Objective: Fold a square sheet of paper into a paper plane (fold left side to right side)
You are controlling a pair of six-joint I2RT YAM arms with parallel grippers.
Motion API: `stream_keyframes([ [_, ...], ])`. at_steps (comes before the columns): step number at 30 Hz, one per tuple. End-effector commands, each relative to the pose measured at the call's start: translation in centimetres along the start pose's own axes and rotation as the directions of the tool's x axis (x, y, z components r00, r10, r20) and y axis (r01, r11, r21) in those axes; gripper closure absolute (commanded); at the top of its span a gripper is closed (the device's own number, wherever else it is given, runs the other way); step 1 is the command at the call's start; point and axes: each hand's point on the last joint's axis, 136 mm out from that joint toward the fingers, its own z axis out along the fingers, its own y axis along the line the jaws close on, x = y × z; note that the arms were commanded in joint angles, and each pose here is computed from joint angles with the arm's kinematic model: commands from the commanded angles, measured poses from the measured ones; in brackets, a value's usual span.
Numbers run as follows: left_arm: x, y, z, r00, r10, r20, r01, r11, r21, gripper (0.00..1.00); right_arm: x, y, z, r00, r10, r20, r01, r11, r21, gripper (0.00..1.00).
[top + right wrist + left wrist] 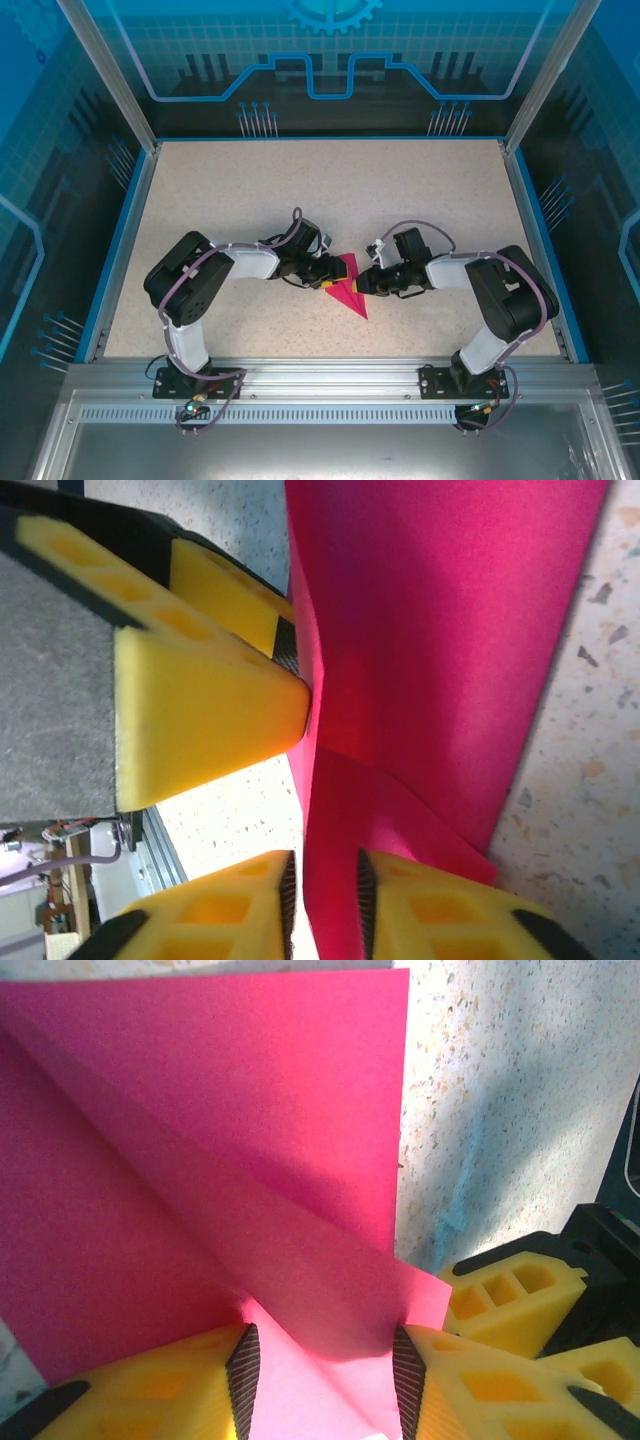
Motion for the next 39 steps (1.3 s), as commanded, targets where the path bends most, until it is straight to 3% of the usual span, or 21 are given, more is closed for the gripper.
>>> stream_keyframes([
  [1,0.5,2.3,0.4,1.0,-0.018,-0.011,0.017,0.996,-0.087,0.57,0.2,-0.4,0.3,1.0,0.002,-0.022,-0.002,1.0,0.023,0.91],
  [4,0.4,2.3,0.4,1.0,-0.018,-0.01,0.017,0.996,-0.086,0.57,0.3,-0.8,0.3,1.0,0.004,-0.025,-0.003,0.999,0.045,1.0],
  [23,0.5,2.4,0.5,1.0,-0.018,-0.014,0.017,0.996,-0.088,0.57,0.1,-2.3,0.0,0.999,0.011,-0.04,-0.006,0.991,0.133,1.0],
  [39,0.5,2.5,0.5,1.0,-0.02,-0.016,0.018,0.996,-0.091,0.57,-0.4,-1.9,-0.4,1.0,0.008,-0.02,-0.005,0.992,0.128,1.0],
])
